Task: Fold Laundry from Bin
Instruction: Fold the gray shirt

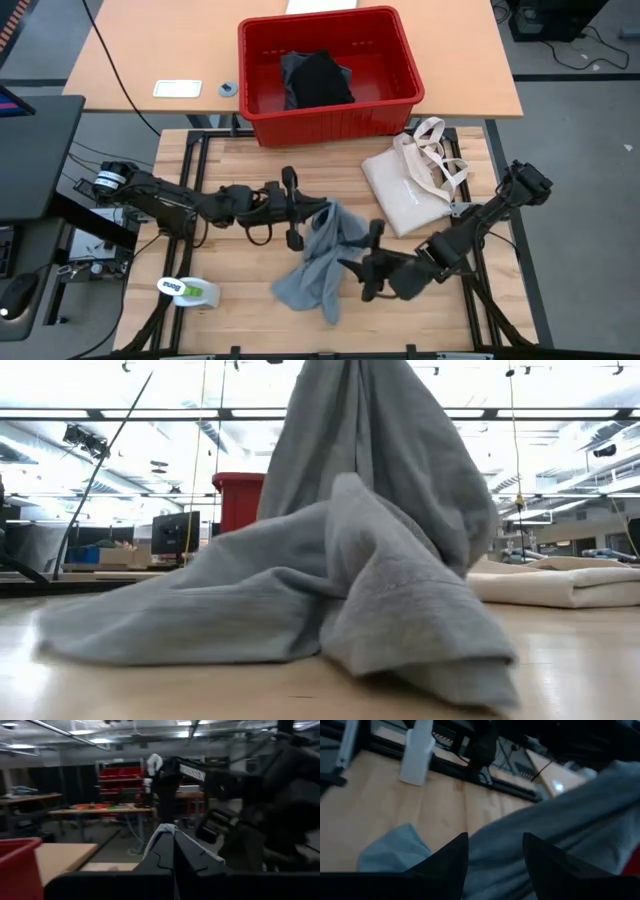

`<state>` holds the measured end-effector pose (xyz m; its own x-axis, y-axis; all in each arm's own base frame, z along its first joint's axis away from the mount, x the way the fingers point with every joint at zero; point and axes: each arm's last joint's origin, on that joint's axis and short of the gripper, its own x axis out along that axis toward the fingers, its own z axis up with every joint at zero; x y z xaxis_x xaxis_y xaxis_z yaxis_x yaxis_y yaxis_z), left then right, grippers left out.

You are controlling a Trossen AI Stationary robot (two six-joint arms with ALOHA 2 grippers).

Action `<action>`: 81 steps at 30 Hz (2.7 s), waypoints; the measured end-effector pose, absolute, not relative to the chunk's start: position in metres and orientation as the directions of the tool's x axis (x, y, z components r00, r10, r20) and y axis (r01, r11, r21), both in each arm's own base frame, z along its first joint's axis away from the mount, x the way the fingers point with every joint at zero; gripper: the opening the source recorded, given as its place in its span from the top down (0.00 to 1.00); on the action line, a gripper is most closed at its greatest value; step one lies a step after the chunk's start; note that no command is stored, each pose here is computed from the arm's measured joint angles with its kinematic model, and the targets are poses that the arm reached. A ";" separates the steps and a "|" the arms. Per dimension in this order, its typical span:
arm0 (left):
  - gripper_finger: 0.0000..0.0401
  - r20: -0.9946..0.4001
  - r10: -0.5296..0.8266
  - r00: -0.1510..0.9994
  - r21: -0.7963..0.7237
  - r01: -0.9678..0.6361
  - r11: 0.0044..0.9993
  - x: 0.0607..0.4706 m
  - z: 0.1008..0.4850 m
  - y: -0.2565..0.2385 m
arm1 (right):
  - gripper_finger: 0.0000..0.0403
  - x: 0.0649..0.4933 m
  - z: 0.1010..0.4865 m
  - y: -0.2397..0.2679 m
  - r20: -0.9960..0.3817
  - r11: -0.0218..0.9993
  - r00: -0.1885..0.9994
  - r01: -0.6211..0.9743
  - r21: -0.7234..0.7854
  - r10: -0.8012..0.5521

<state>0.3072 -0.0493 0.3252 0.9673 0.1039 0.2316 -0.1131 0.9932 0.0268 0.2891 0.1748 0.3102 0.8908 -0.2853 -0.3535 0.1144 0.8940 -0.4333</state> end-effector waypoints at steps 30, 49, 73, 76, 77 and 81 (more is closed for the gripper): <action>0.99 0.355 0.368 0.860 -0.131 -0.344 0.930 0.303 0.400 -0.060 | 0.39 0.357 0.299 0.147 -0.005 0.598 0.667 0.666 -0.446 -0.745; 0.99 0.298 0.298 0.907 0.155 -0.354 0.922 0.283 0.419 -0.119 | 0.94 0.327 0.313 0.176 0.001 0.427 0.599 0.572 -0.700 -0.801; 0.99 0.300 0.178 0.937 0.115 -0.221 0.969 0.280 0.434 -0.127 | 0.63 0.314 0.322 0.193 0.005 0.525 0.722 0.508 -0.683 -0.692; 0.99 0.299 0.161 0.940 0.116 -0.204 0.972 0.278 0.434 -0.131 | 0.61 0.316 0.322 0.189 0.005 0.518 0.712 0.516 -0.682 -0.702; 0.99 0.300 0.158 0.941 0.122 -0.202 0.972 0.278 0.434 -0.132 | 0.62 0.317 0.322 0.188 0.005 0.516 0.710 0.516 -0.684 -0.704; 0.99 0.300 0.141 0.944 0.160 -0.195 0.968 0.274 0.435 -0.137 | 0.70 0.315 0.322 0.189 0.003 0.494 0.685 0.528 -0.691 -0.728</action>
